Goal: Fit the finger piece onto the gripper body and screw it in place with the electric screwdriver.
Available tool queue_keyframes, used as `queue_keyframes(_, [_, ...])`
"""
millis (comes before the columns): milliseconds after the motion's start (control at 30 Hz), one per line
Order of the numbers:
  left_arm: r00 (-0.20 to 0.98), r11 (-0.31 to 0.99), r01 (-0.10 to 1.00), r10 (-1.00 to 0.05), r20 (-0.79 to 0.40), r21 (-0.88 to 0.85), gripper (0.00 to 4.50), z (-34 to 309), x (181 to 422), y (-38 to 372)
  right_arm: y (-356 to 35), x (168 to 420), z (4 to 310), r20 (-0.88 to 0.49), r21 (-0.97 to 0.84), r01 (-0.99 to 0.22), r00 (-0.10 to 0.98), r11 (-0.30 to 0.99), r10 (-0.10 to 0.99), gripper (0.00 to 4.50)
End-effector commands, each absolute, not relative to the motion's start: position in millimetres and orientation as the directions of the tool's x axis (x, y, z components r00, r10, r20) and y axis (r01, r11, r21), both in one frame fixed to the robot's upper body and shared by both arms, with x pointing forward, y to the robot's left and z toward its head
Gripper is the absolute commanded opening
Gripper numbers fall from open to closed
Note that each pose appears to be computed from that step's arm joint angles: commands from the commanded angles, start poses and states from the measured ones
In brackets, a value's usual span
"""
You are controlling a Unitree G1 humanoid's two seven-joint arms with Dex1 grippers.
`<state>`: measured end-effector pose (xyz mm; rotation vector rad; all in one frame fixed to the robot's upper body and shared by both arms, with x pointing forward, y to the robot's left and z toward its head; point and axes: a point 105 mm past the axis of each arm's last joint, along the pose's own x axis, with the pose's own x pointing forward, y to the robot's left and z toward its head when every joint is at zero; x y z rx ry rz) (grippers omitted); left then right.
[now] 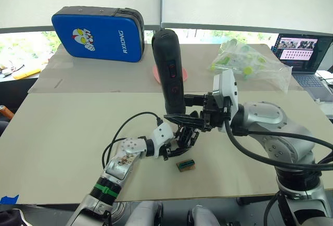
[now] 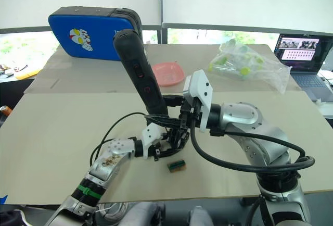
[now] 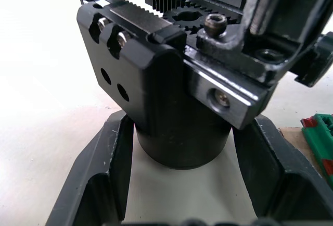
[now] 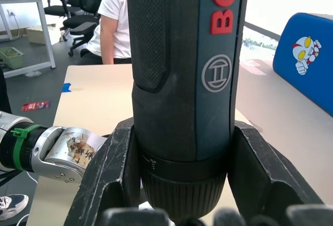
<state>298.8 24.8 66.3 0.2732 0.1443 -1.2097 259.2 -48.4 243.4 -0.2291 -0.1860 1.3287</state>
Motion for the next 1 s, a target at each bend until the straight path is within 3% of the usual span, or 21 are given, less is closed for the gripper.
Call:
queue_keyframes(33, [0.283, 0.286, 0.957, -0.896, -0.342, 0.043, 2.29, 38.6, 283.6, 22.8, -47.7, 252.2, 255.1, 0.037, -0.302, -0.930, 0.209, 0.210, 0.977, 1.90])
queue_keyframes(1000, [0.283, 0.285, 0.958, -0.896, -0.342, 0.045, 2.29, 38.9, 284.3, 22.4, -49.0, 253.0, 248.8, 0.044, -0.292, -0.928, 0.227, 0.229, 0.973, 1.90])
